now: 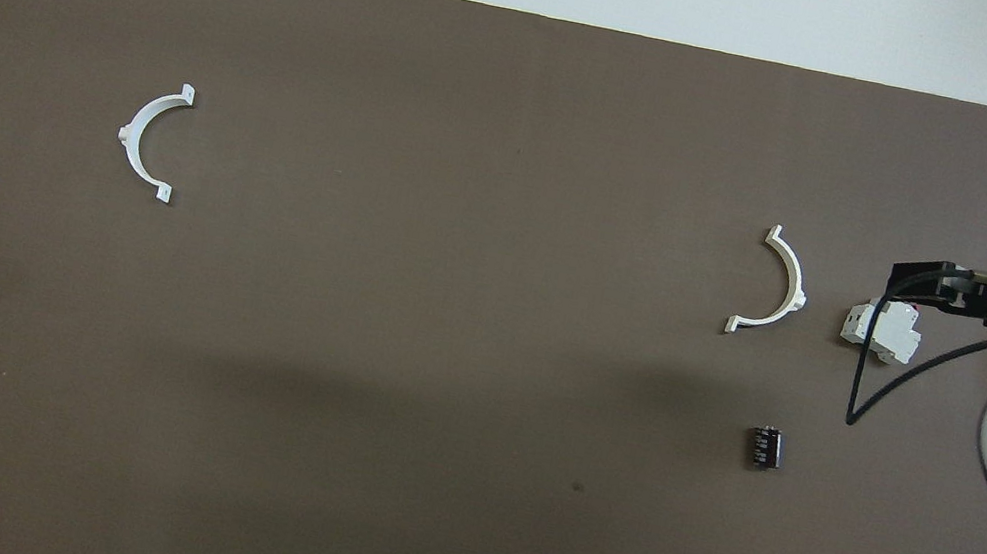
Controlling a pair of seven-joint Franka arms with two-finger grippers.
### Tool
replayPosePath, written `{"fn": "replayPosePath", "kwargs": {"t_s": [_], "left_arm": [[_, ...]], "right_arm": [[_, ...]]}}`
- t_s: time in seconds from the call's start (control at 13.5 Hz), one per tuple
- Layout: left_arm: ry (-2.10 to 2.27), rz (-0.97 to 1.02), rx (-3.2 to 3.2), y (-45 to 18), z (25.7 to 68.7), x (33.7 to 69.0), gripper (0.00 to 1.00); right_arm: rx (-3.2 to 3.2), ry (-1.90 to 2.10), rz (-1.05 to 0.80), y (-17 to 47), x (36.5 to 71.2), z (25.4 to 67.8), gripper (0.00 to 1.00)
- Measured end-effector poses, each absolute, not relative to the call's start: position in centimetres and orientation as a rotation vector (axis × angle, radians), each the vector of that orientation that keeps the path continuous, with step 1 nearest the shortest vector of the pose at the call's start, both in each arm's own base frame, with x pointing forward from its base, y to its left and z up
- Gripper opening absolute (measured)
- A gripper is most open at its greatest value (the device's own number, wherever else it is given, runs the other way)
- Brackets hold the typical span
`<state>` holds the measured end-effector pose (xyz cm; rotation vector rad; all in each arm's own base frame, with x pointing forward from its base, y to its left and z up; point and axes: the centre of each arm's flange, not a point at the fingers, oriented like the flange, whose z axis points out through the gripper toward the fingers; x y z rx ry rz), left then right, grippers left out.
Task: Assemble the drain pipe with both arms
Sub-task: 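Reach the right gripper to the white half-ring nearest it, then close the right gripper on the white half-ring and lift it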
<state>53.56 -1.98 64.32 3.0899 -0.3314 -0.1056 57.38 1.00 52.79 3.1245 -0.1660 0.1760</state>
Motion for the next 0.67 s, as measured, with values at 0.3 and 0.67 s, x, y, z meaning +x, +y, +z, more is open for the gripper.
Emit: {"fn": "replayPosePath", "kwargs": {"t_s": [0.3,0.67], "left_arm": [[-0.331,-0.106,3.09,-2.0,64.3,53.6,1.0],[-0.331,-0.106,3.09,-2.0,64.3,53.6,1.0]], "right_arm": [[3.106,-0.188,0.18,2.1,61.0,41.5,1.0],[3.117,-0.232,0.217,1.9,60.7,31.8,1.0]]}}
